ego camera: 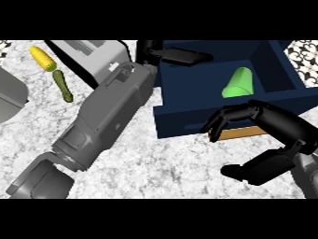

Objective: Pick up the cup, place it into the drawer and close the drawer

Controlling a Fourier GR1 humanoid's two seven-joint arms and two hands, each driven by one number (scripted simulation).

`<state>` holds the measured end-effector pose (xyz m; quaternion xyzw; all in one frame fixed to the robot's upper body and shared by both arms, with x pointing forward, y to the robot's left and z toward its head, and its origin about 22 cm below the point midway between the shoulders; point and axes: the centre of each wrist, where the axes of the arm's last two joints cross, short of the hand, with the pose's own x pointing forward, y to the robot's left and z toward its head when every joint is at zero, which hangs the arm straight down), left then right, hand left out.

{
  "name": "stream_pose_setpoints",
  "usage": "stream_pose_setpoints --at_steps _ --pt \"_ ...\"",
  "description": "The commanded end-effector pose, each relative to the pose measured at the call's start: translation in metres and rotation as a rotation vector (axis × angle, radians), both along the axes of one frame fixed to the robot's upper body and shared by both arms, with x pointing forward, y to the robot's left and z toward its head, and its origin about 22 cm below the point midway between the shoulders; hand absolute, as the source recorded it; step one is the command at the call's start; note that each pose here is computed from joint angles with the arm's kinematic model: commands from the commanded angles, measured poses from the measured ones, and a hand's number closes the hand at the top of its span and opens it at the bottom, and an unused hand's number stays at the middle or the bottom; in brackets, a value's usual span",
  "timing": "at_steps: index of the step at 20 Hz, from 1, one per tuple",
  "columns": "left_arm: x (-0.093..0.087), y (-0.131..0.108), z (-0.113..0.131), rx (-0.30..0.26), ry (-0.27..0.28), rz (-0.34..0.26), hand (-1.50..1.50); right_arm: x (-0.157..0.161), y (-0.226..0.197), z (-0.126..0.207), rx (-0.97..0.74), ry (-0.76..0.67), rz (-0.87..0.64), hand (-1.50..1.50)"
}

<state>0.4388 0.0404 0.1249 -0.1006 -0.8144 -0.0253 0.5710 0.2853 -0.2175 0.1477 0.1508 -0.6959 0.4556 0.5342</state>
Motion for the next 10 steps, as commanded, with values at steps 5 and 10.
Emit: stream_pose_setpoints --at_steps 5,10 --pt "0.0 0.006 -0.008 -0.087 0.002 0.004 -1.5 -0.002 0.007 -0.041 -0.284 -0.1 -0.164 -1.5" --pt "-0.002 0.033 -0.036 -0.116 0.0 0.003 -1.5 0.004 0.027 -0.106 -0.412 -0.031 -0.173 -1.5"
